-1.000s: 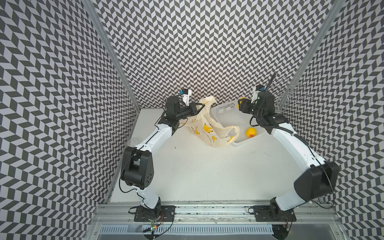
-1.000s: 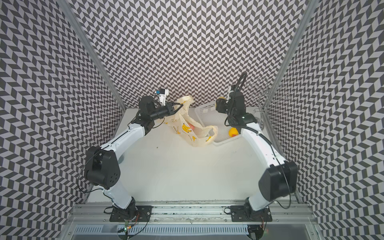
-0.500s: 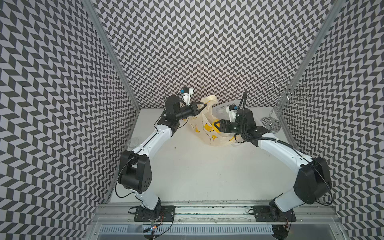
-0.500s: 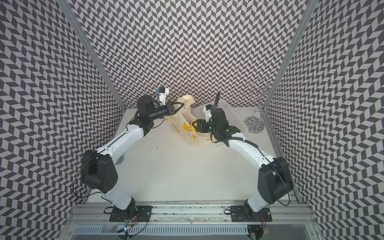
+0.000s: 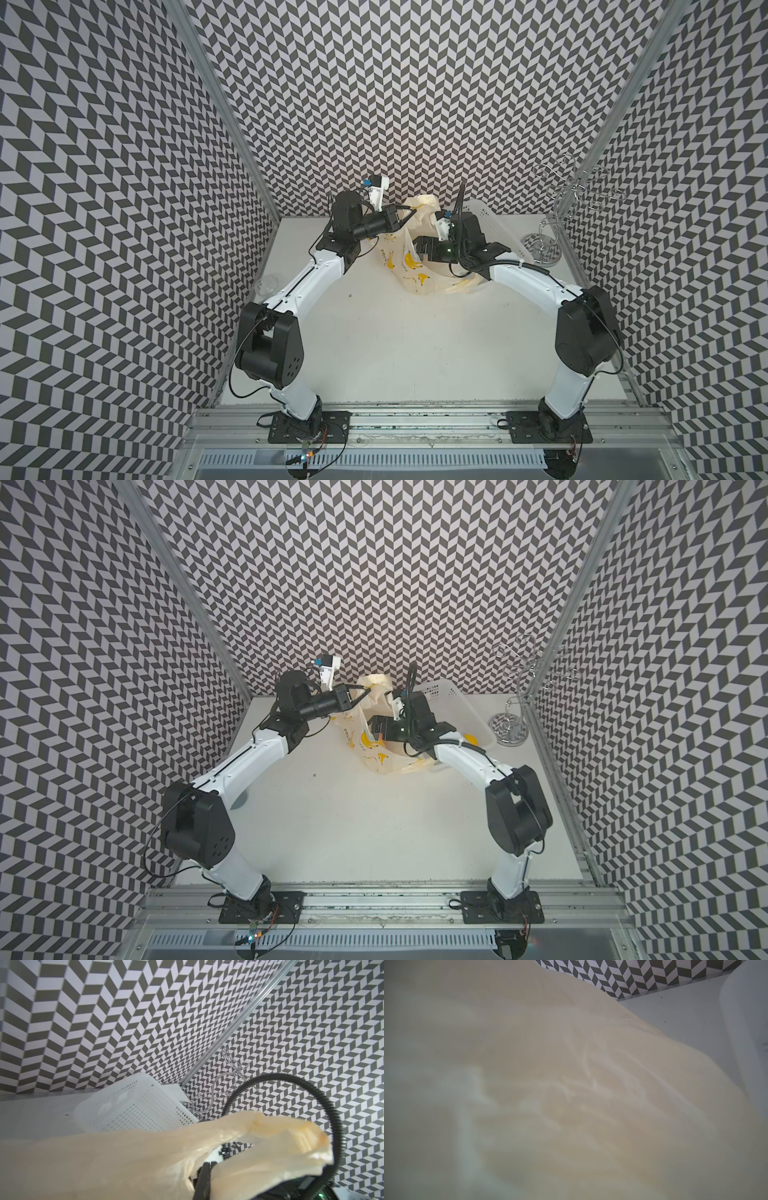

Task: Place the peach into a plastic bag & tie a knot
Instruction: Place the peach in the plastic bag, then pick up the peach from the basket.

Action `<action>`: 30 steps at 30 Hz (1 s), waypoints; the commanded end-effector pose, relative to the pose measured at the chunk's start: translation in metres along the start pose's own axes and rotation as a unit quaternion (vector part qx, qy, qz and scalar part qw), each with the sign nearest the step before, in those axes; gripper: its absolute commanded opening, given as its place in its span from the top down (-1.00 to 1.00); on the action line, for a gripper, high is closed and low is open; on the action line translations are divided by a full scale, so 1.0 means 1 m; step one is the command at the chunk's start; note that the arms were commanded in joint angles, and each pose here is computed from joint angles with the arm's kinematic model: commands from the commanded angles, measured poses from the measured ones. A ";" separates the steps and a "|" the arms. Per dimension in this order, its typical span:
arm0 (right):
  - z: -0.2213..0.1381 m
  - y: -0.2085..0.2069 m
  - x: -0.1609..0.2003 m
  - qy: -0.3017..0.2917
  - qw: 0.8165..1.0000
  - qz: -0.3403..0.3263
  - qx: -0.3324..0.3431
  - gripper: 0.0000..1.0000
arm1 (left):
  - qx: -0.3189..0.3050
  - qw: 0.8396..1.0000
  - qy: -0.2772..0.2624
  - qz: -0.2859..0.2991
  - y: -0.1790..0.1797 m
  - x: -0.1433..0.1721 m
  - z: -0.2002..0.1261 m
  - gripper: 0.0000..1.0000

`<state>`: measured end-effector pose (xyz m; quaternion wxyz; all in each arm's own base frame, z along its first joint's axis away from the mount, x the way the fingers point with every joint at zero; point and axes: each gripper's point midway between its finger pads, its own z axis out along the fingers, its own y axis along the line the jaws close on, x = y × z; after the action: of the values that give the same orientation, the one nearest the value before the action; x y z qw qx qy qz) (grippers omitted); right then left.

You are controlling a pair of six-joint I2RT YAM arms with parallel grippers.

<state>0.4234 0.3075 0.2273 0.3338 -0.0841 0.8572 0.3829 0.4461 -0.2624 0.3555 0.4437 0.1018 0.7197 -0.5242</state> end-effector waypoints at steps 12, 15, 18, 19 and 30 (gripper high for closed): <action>-0.125 -0.238 -0.043 -0.094 0.901 0.031 0.422 -0.93 | -0.027 0.999 -0.020 -0.001 0.017 0.003 -0.012 1.00; -0.109 -0.275 -0.034 -0.034 0.875 0.026 0.483 -0.96 | -0.021 1.000 -0.021 0.001 0.011 0.000 -0.015 1.00; -0.100 -0.293 -0.023 -0.016 0.863 0.025 0.505 -0.96 | -0.017 1.000 -0.021 0.001 0.008 0.000 -0.017 1.00; -0.100 -0.297 -0.020 -0.014 0.860 0.024 0.510 -0.96 | -0.016 1.000 -0.021 0.001 0.008 0.001 -0.017 1.00; -0.073 -0.318 0.027 0.052 0.864 0.045 0.498 -0.80 | -0.006 1.000 -0.023 -0.002 0.003 0.000 -0.018 1.00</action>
<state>0.4986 0.0331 0.0696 0.2849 0.1187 0.9470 -0.0885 0.4455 -0.2460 0.3393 0.4469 0.0727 0.7279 -0.5150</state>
